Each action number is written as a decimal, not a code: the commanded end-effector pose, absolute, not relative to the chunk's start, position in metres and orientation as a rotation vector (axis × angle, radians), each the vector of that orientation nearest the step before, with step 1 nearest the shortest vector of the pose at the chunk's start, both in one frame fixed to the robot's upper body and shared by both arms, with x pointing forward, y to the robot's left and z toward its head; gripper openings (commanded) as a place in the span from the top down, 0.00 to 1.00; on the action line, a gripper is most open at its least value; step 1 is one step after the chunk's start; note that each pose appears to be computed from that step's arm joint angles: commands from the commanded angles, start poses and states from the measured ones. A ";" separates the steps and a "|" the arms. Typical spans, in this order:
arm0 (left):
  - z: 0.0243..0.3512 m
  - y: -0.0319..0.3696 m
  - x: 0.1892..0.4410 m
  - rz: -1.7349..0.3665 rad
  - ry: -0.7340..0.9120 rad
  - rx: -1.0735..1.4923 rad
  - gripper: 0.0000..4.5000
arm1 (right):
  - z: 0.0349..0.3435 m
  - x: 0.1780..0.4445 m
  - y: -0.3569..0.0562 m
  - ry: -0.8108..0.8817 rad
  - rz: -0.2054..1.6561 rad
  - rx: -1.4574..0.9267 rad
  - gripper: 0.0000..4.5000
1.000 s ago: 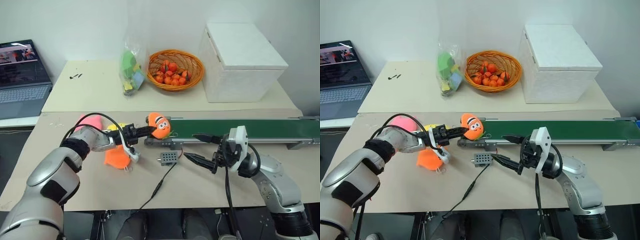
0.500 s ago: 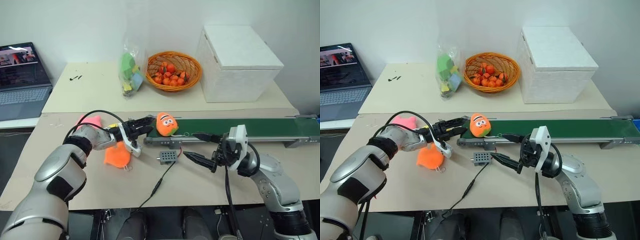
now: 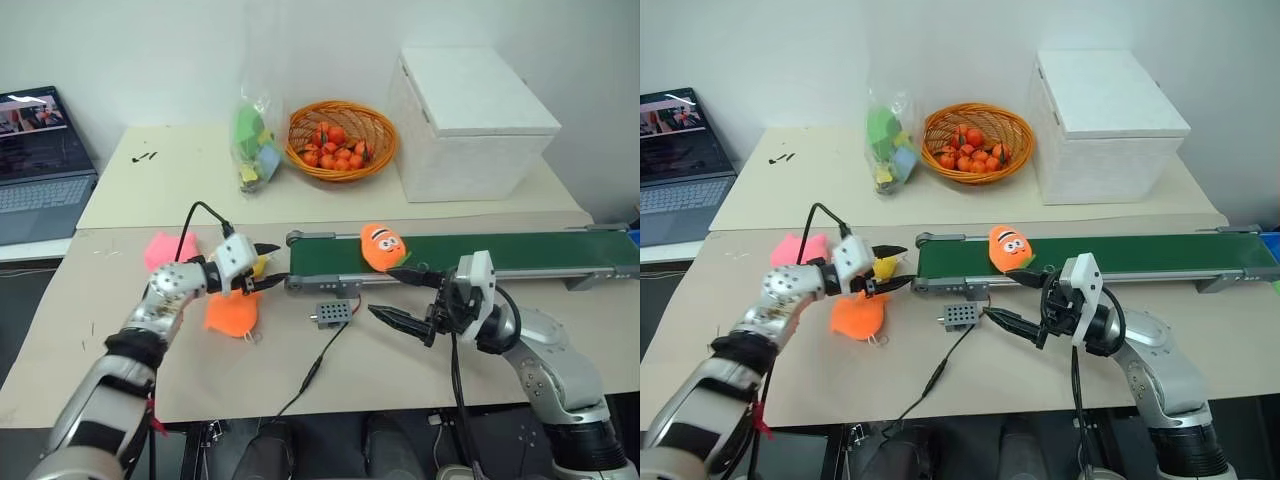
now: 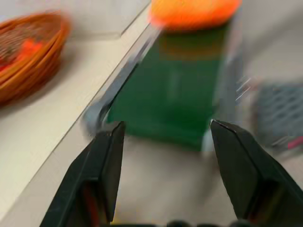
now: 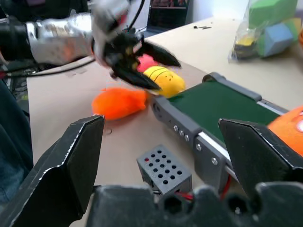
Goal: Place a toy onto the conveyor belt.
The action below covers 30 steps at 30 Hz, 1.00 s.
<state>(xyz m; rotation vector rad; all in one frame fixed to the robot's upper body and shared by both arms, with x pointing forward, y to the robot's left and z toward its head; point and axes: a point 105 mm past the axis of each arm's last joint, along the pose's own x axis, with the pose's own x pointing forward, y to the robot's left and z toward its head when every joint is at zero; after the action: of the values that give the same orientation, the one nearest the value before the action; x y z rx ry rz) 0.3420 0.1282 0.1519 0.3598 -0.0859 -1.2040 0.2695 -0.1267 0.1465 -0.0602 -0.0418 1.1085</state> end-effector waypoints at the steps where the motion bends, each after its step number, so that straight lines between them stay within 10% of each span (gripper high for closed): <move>1: 0.174 0.117 0.324 -1.299 -0.106 0.291 0.33 | 0.153 0.269 -0.128 -0.063 1.108 -0.081 0.00; 30: 0.183 0.110 0.329 -1.288 -0.107 0.259 0.33 | 0.152 0.270 -0.129 -0.063 1.095 -0.077 0.00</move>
<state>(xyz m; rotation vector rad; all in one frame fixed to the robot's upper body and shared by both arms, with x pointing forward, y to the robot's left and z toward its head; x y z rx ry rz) 0.3279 0.1090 0.1674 0.2367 -0.0565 -1.2963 0.2707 -0.1277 0.1456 -0.0642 -0.0374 1.0940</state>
